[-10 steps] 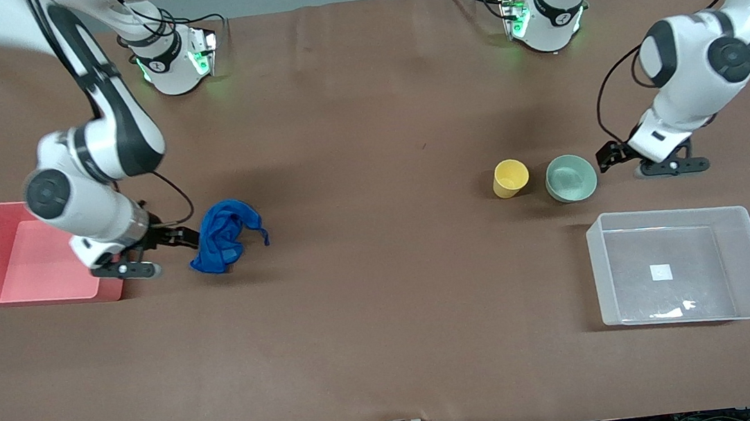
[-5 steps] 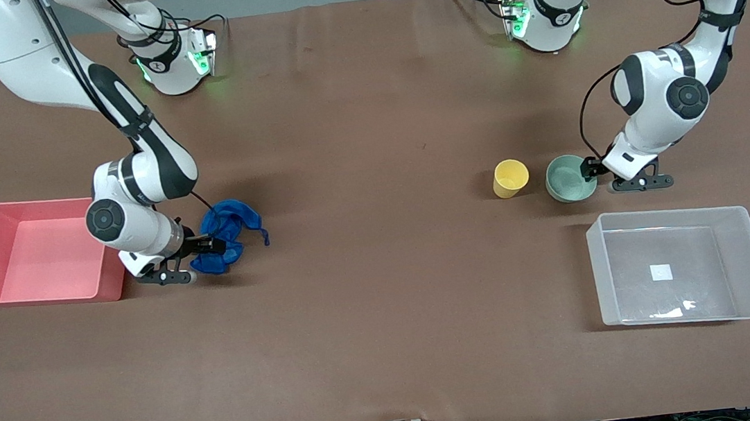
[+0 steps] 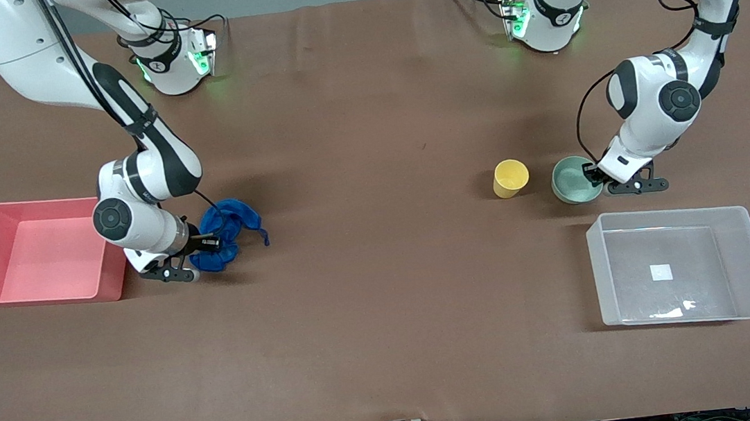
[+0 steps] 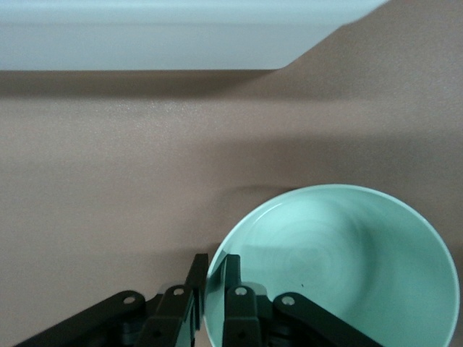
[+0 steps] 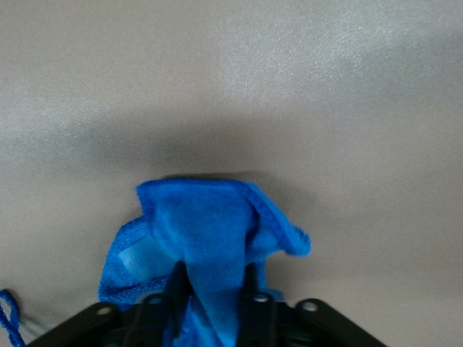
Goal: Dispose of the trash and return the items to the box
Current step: 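Close the right gripper on the cloth while the left gripper grips the bowl rim, then carry the cloth into the pink bin while the left gripper carries the bowl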
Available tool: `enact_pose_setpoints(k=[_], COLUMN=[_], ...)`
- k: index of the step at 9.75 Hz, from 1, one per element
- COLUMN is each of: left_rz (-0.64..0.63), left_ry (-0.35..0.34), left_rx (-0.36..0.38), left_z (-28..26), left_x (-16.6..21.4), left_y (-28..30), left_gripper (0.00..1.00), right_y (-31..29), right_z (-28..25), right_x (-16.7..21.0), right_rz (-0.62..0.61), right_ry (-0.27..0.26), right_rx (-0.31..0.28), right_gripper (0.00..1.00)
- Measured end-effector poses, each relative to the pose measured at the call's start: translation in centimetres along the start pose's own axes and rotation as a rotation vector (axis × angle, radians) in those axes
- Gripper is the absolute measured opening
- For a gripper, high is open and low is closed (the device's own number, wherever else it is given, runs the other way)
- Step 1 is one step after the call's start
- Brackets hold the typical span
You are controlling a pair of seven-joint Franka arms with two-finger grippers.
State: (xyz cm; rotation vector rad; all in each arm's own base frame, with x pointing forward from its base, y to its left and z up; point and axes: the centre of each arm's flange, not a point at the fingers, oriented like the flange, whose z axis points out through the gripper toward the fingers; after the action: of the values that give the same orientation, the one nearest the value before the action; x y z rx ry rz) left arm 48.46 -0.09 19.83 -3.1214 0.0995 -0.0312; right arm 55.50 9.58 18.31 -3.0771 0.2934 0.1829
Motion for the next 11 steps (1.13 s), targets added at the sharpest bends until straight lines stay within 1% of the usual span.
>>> enact_pose_setpoints(k=[1, 2, 3, 4, 5, 6, 7, 8, 9, 10, 11], left_rz=[0.005, 0.005, 0.005, 0.012, 0.015, 0.013, -0.003, -0.015, -0.020, -0.032, -0.046], left_ry=[0.029, 0.040, 0.019, 0.006, 0.011, 0.033, 0.053, 0.063, 0.069, 0.073, 0.074], left_rx=[-0.001, -0.004, -0.011, -0.018, -0.023, -0.021, -0.024, -0.024, -0.021, -0.024, -0.027], left_z=[-1.2, -3.5, -6.8, -10.9, -15.0, -18.6, -20.6, -21.0, -20.1, -18.5, -16.6], left_x=[0.6, 1.2, 1.5, 2.0, 2.9, 4.3, 6.2, 8.9, 12.0, 15.2, 17.9], left_y=[0.2, 0.2, 0.1, -0.4, -1.6, -3.6, -5.5, -6.5, -6.7, -6.9, -7.2], left_gripper=[0.04, 0.04, 0.04, 0.04, 0.04, 0.04, 0.04, 0.04, 0.04, 0.04, 0.04], right_y=[0.0, -0.1, -0.3, -0.3, 0.4, 2.1, 5.0, 8.9, 13.4, 18.3, 22.6], right_z=[-0.4, -1.7, -5.0, -9.9, -15.4, -20.6, -24.6, -27.2, -28.4, -28.6, -28.5], right_x=[0.1, 0.5, 1.5, 2.6, 3.6, 4.1, 4.5, 4.8, 5.0, 5.4, 5.8], right_rz=[0.002, 0.005, 0.008, 0.017, 0.034, 0.043, 0.034, 0.007, -0.028, -0.068, -0.115], right_ry=[-0.011, -0.045, -0.088, -0.117, -0.120, -0.098, -0.061, -0.029, -0.016, -0.014, 0.001], right_rx=[-0.005, -0.019, -0.039, -0.056, -0.063, -0.064, -0.069, -0.090, -0.133, -0.177, -0.201], right_gripper=[0.17, 0.16, 0.16, 0.16, 0.16, 0.16, 0.16, 0.16, 0.16, 0.16, 0.16])
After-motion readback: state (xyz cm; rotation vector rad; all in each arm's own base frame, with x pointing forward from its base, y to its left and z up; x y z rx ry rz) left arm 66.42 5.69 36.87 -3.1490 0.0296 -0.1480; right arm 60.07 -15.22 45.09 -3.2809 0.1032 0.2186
